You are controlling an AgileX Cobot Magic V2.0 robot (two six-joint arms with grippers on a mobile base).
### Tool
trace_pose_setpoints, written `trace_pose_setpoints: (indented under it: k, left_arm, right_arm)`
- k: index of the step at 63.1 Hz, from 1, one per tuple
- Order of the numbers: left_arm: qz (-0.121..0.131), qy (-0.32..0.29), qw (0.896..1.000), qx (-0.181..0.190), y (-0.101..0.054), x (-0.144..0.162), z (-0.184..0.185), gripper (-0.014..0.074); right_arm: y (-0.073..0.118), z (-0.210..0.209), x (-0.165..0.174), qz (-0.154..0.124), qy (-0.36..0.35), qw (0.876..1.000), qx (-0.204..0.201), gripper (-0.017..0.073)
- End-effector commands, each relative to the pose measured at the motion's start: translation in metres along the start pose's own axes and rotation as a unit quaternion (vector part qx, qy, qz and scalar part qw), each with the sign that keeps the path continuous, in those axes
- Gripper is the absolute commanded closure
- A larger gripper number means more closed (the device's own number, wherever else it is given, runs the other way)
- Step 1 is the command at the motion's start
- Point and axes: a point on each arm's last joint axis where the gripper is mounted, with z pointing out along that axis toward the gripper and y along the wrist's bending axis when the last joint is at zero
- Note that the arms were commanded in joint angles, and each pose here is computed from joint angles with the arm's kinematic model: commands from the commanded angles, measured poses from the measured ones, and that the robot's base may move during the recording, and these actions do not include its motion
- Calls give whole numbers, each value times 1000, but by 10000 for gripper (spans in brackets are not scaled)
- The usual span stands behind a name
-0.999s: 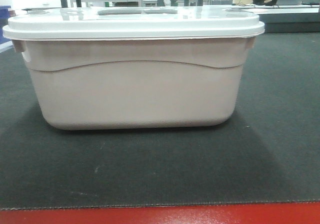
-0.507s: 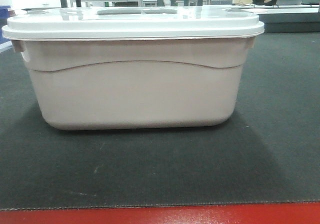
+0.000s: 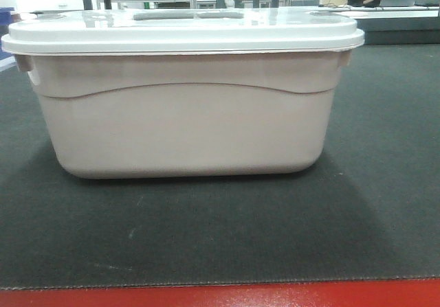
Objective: Grab white bin and place on right shelf
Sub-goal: 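Reach both grippers toward the handles at the bin's two ends, then close both grippers on the grey lid handles of the pink bin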
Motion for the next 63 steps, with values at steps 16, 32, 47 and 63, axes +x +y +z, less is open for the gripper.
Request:
trace_pose_setpoints:
  k: [16,32,47,63]
  left_arm:
    - [-13,-27,999,26,-21,-100,10,706]
    - [-14,56,997,46,-37,-148,58,494]
    - [-45,176,981,74,-51,-136,107,192]
    - [-97,319,937,106,-70,-129,154,193]
  right_arm:
    - [1,-5,-111,1,-143,990,5,487]
    - [1,47,-140,13,-66,998,7,147]
    - [3,103,-139,76,62,995,2,-73]
    - [21,149,-167,191,220,955,-62,-73]
